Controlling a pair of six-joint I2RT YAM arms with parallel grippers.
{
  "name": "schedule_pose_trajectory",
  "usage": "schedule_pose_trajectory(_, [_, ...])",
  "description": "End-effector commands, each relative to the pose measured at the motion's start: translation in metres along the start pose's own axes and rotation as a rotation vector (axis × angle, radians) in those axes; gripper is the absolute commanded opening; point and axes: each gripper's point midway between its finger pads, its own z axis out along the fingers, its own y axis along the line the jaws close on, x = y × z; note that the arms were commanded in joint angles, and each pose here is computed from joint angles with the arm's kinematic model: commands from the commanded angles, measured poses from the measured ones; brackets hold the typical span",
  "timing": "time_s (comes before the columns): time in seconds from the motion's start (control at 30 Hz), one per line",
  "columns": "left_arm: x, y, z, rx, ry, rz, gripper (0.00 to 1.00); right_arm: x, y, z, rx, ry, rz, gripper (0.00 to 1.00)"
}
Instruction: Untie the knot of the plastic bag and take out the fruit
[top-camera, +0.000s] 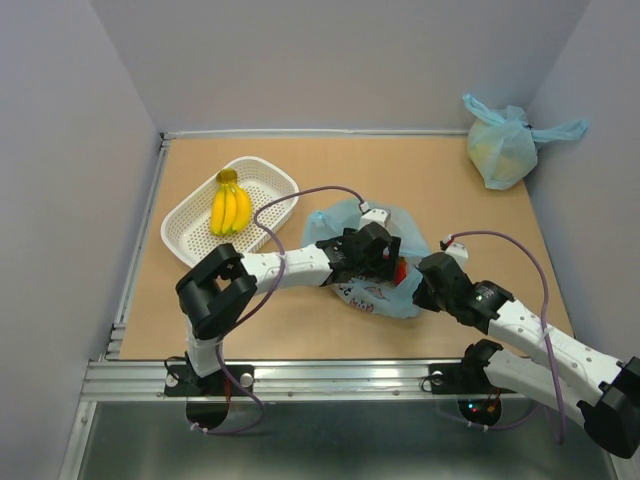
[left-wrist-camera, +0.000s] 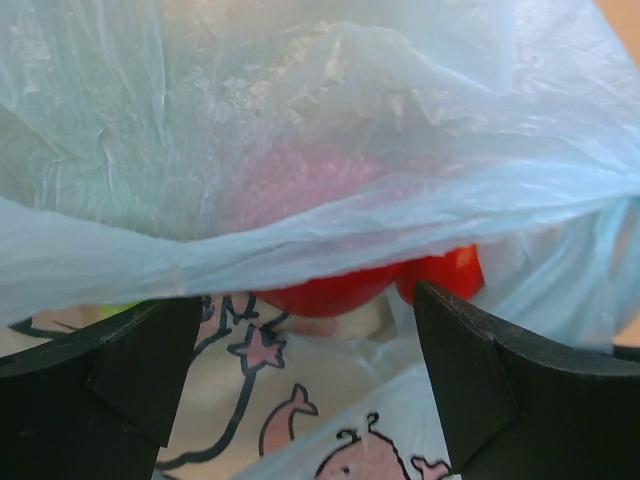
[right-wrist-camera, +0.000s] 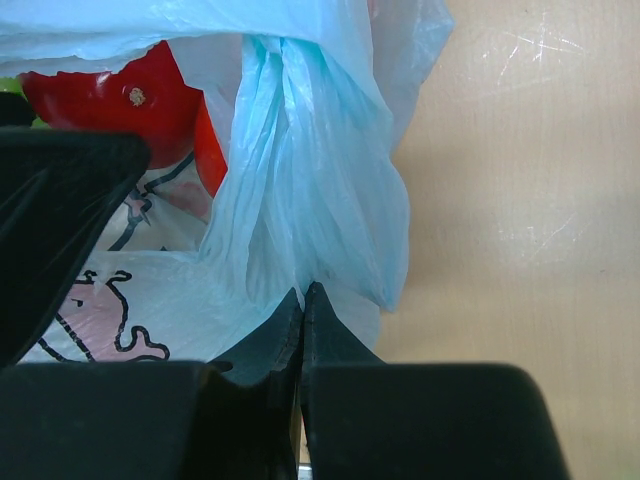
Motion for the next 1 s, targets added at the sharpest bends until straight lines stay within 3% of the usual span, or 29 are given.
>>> schedule_pose_trajectory(0.0, [-0.042, -0.023, 0.006, 0.03, -0.13, -0.041, 0.97, -0.018, 0.013, -0.004, -0.036, -0.058, 0.028, 0.01])
schedule_pose_trajectory(0.23, [-0.047, -0.018, 0.027, -0.003, -0.177, -0.061, 0.93, -0.014, 0.016, -0.002, -0.051, -0.044, 0.022, 0.01])
schedule_pose_trajectory(0.4, [-0.043, -0.019, 0.036, 0.005, -0.166, -0.056, 0.78, -0.013, 0.016, -0.001, -0.057, -0.046, 0.024, 0.01])
schedule_pose_trajectory(0.53, [-0.043, -0.015, 0.029, 0.014, -0.169, -0.055, 0.4, -0.017, 0.015, -0.001, -0.049, -0.063, 0.023, 0.01])
schedule_pose_trajectory(0.57, [-0.044, -0.014, 0.026, 0.02, -0.171, -0.051, 0.27, -0.019, 0.015, -0.001, -0.045, -0.071, 0.025, 0.0])
schedule_pose_trajectory(0.7, [-0.043, -0.01, 0.009, 0.04, -0.171, -0.014, 0.03, -0.023, 0.013, 0.0, -0.027, -0.085, 0.013, 0.01])
schedule_pose_trajectory(0.97, [-0.048, -0.026, -0.059, 0.22, -0.145, 0.202, 0.0, -0.039, 0.008, 0.0, 0.028, -0.15, -0.003, 0.01])
